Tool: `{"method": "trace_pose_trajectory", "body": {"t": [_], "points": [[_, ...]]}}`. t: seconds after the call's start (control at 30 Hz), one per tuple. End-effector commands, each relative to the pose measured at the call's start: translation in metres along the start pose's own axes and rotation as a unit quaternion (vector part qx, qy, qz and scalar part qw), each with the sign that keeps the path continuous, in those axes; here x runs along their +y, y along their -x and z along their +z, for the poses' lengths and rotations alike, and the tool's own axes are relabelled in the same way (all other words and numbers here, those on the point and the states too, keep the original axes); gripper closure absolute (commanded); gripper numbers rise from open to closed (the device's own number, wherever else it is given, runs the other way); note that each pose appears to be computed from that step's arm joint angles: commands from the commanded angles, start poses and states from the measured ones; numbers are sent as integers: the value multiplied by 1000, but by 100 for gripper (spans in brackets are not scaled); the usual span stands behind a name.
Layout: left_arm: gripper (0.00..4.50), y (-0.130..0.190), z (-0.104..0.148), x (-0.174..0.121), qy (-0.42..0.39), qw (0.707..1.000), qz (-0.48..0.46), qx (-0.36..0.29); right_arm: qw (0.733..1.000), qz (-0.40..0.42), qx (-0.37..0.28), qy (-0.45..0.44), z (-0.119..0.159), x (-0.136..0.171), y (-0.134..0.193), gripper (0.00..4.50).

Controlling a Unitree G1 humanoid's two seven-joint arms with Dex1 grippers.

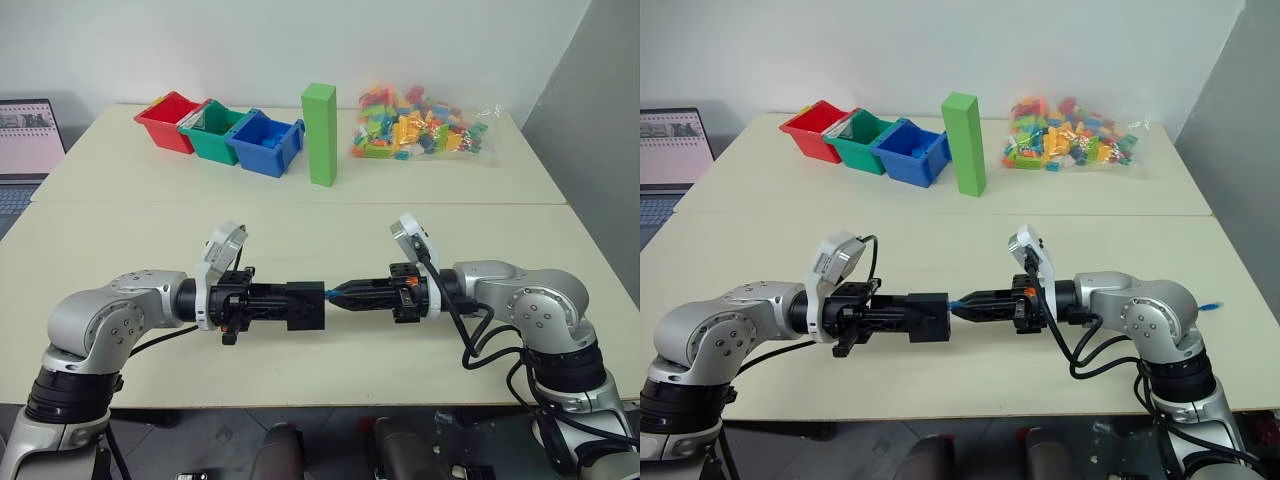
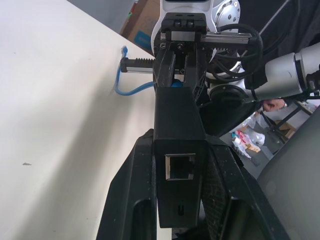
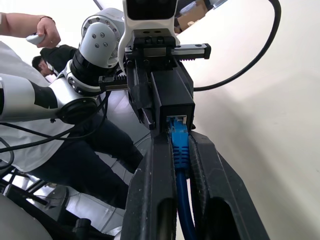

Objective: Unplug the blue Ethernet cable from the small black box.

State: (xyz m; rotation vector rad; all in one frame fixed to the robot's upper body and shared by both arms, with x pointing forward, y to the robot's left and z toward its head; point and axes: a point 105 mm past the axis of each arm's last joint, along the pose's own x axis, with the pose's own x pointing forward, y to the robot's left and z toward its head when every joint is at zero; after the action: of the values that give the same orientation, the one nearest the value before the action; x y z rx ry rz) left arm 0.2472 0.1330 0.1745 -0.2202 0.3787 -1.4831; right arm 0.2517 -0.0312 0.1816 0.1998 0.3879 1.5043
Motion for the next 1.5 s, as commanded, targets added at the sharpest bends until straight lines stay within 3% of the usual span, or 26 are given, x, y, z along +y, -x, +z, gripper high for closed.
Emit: {"method": "trace_pose_trajectory", "body": {"t": [0.03, 0.43, 0.57, 0.73, 0.93, 1.0, 1.07, 1.27, 1.37, 1.47, 1.5], "points": [[370, -3, -1, -8, -17, 1000, -16, 13, 1000, 14, -2, -1, 6, 6, 0, 444], [371, 28, -23, 9, 12, 998, 52, 24, 998, -49, 15, -43, -14, -12, 32, 444], [371, 42, -26, 20, 16, 995, 97, 16, 991, -131, -7, 2, -8, -38, 44, 444], [371, 42, -27, 29, 5, 991, 133, 7, 921, -342, -43, 183, 26, -118, 39, 444], [371, 41, -27, 39, -20, 986, 166, 10, 847, -468, -42, 250, 42, -178, 24, 444], [371, 41, -27, 41, -31, 983, 178, 10, 834, -488, -40, 253, 45, -187, 26, 374], [371, 42, -24, 45, -42, 980, 196, -1, 828, -497, -46, 255, 49, -192, 28, 339], [371, 51, -13, 67, -71, 955, 284, -44, 837, -464, -73, 281, 62, -178, 32, 202], [371, 63, 0, 89, -104, 924, 359, -77, 858, -404, -70, 308, 64, -153, 26, 131], [371, 82, 16, 112, -159, 871, 455, -98, 890, -328, -56, 311, 57, -125, 16, 58], [371, 93, 23, 123, -183, 840, 499, -104, 905, -282, -41, 315, 51, -107, 10, 41]]}}
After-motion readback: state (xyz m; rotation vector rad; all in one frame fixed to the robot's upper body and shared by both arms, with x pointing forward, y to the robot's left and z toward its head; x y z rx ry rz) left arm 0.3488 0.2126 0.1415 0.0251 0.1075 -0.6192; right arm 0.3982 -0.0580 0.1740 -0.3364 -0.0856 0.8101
